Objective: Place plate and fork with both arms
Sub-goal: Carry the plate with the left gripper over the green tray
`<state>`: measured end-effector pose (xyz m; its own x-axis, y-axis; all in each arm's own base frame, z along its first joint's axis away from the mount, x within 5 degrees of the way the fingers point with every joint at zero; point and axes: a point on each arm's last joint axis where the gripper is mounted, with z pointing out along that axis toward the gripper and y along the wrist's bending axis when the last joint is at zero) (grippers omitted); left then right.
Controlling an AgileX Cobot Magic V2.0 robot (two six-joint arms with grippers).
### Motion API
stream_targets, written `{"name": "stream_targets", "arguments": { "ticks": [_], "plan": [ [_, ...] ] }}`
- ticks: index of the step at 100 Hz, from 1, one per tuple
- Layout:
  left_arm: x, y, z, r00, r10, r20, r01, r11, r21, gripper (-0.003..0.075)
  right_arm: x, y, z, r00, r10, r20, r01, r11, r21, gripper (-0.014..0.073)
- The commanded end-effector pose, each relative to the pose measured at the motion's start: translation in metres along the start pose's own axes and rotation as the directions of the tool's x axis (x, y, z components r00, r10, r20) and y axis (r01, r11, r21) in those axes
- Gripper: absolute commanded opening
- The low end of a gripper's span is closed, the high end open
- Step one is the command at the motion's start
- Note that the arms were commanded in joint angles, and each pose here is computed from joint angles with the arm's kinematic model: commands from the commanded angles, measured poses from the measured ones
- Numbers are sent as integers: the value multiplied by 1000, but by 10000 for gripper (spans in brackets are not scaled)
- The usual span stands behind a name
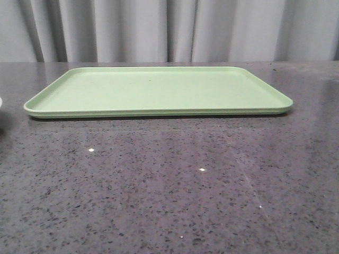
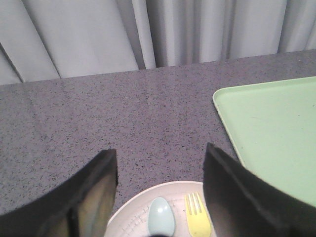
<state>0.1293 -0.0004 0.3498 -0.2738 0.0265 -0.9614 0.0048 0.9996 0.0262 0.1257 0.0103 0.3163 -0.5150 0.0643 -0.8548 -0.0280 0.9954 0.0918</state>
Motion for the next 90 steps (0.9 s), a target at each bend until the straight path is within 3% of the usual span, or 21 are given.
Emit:
{"name": "stream_targets", "arguments": {
  "ticks": [1, 22, 30, 49, 61, 90],
  "plan": [
    [-19, 0, -3, 992, -16, 121, 16, 1000, 2, 417, -17, 1, -5, 994, -20, 106, 20, 1000, 2, 455],
    [-14, 3, -3, 998, -18, 56, 19, 1000, -23, 417, -19, 1, -5, 993, -14, 118, 14, 1000, -3, 455],
    [-10, 12, -4, 995, -98, 15, 99, 991, -93, 417, -19, 1, -5, 993, -14, 118, 14, 1000, -3, 455],
    [0, 38, -2, 984, -171, -58, 146, 943, -300, 417, -19, 1, -5, 993, -14, 118, 14, 1000, -3, 455],
    [6, 42, 6, 971, -203, -129, 152, 934, -324, 417, -19, 1, -5, 993, -14, 118, 14, 1000, -3, 455],
    [9, 53, 43, 880, -278, -386, 132, 922, -363, 417, -19, 1, -5, 993, -14, 118, 14, 1000, -3, 455]
  ]
}}
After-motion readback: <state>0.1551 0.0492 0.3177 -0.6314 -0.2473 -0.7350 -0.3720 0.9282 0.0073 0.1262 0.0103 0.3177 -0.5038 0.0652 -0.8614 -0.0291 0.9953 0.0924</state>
